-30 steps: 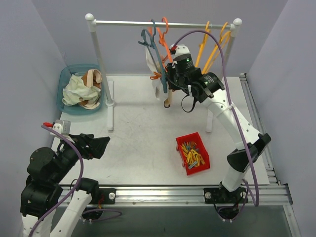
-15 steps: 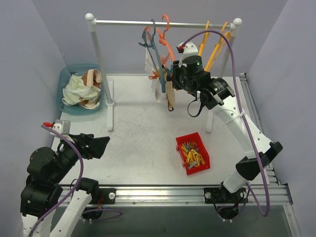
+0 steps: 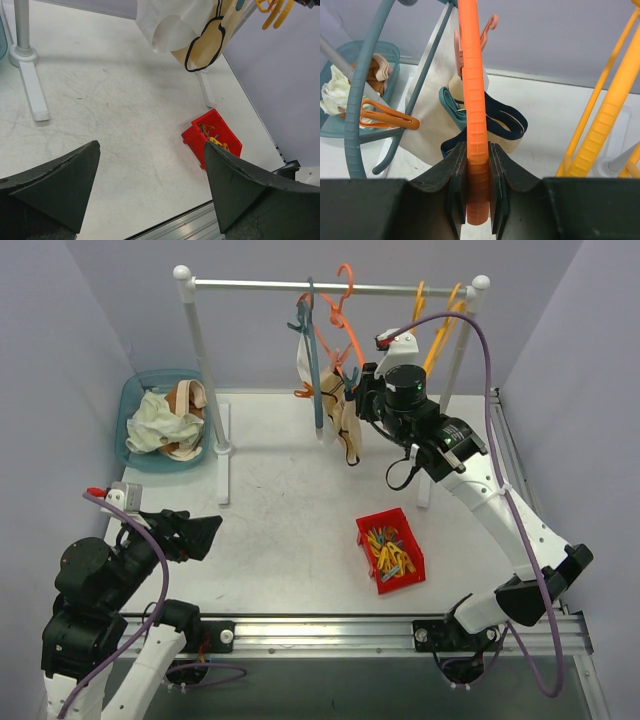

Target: Remove the underwear clipped to the hanger

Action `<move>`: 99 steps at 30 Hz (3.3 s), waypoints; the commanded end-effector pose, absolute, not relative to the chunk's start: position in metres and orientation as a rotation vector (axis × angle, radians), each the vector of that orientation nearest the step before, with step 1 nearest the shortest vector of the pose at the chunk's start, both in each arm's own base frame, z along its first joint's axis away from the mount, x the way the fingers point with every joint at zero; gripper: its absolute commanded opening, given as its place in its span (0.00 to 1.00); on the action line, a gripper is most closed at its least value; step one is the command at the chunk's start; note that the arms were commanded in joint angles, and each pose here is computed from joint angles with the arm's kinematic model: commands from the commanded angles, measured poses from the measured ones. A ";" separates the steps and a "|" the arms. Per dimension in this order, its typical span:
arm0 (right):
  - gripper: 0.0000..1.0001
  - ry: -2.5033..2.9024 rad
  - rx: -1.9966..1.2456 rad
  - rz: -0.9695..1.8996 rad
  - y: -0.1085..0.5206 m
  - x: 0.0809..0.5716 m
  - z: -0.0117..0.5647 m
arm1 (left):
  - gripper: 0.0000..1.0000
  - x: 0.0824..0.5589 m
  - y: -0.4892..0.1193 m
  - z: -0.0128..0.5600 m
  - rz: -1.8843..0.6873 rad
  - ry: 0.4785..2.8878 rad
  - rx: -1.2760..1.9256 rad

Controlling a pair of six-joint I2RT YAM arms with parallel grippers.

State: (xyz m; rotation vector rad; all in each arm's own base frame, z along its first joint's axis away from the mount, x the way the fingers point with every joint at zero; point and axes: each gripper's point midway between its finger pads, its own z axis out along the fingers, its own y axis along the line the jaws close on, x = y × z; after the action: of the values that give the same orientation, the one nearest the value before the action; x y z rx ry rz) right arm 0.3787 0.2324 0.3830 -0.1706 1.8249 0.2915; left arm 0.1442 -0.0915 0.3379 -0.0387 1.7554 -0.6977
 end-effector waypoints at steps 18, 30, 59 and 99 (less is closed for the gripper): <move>0.00 1.549 -0.072 0.316 0.217 0.357 0.443 | 0.93 0.150 -0.094 0.345 -0.715 1.732 -0.043; 0.00 1.519 -0.073 0.276 0.213 0.337 0.432 | 0.93 0.150 -0.092 0.344 -0.701 1.731 -0.049; 0.00 1.796 -0.033 0.255 0.194 0.219 0.275 | 0.93 0.149 -0.103 0.344 -0.784 1.724 -0.046; 0.00 1.849 -0.056 0.420 0.261 0.115 0.198 | 0.99 0.174 -0.191 0.292 -1.270 1.934 0.016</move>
State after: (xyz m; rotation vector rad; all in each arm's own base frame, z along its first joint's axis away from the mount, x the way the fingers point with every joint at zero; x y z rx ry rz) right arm 0.1068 0.2614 0.1696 -0.1563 1.9249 0.3810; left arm 0.1701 -0.1800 0.2678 -0.0850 1.9935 -1.2665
